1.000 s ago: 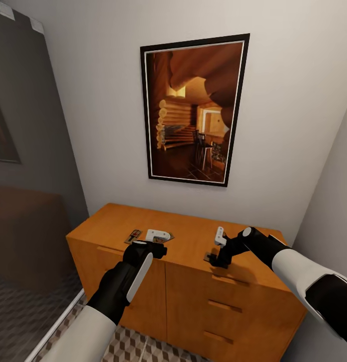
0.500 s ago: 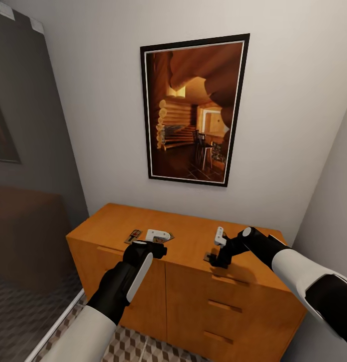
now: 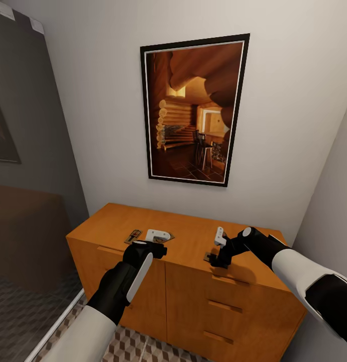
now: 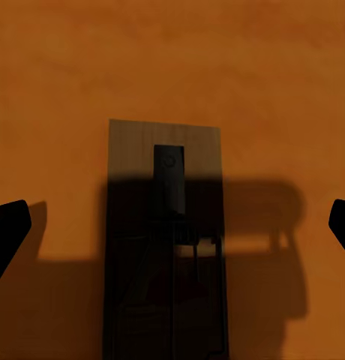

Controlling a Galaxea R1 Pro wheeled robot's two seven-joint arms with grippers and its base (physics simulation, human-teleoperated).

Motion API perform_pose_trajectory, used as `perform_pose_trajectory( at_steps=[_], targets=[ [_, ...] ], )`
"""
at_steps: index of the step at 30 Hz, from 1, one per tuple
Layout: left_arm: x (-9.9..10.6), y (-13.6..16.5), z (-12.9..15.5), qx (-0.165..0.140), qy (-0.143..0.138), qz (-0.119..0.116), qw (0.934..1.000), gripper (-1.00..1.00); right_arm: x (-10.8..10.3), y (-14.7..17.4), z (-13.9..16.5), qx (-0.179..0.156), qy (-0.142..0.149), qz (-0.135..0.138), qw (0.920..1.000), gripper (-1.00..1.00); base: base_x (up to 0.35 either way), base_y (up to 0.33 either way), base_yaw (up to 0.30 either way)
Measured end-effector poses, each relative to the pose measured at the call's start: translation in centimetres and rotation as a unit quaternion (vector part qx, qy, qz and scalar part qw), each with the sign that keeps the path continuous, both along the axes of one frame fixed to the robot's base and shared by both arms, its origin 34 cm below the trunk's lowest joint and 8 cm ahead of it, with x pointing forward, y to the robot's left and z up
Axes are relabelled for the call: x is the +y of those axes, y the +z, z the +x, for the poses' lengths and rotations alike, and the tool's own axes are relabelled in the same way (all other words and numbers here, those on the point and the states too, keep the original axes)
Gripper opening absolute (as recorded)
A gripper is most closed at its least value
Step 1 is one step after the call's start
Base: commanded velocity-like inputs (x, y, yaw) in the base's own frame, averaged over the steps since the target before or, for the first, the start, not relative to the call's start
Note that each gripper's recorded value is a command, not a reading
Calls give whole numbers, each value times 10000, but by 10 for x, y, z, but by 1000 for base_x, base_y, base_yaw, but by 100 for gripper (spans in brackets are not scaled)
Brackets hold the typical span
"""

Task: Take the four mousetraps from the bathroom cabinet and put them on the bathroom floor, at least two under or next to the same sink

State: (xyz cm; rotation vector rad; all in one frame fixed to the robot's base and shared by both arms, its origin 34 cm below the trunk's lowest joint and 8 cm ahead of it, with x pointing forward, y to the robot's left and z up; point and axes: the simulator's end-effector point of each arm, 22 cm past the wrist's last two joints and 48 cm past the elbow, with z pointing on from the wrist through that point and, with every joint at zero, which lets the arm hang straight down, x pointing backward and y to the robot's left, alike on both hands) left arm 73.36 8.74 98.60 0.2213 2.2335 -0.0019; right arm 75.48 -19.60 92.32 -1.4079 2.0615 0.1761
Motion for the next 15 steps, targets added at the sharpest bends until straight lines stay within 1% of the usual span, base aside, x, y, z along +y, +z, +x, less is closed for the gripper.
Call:
perform_pose_trajectory(
  at_steps=[9, 15],
  targets=[
    [0, 0, 0, 0, 0, 1, 10000, 100, 2, 1, 0, -41, 76, 31, 10000, 100, 0, 0, 0],
    [0, 0, 0, 0, 0, 0, 10000, 100, 6, 0, -6, 68, 190, 79, 9998, 100, 0, 0, 0]
  ],
)
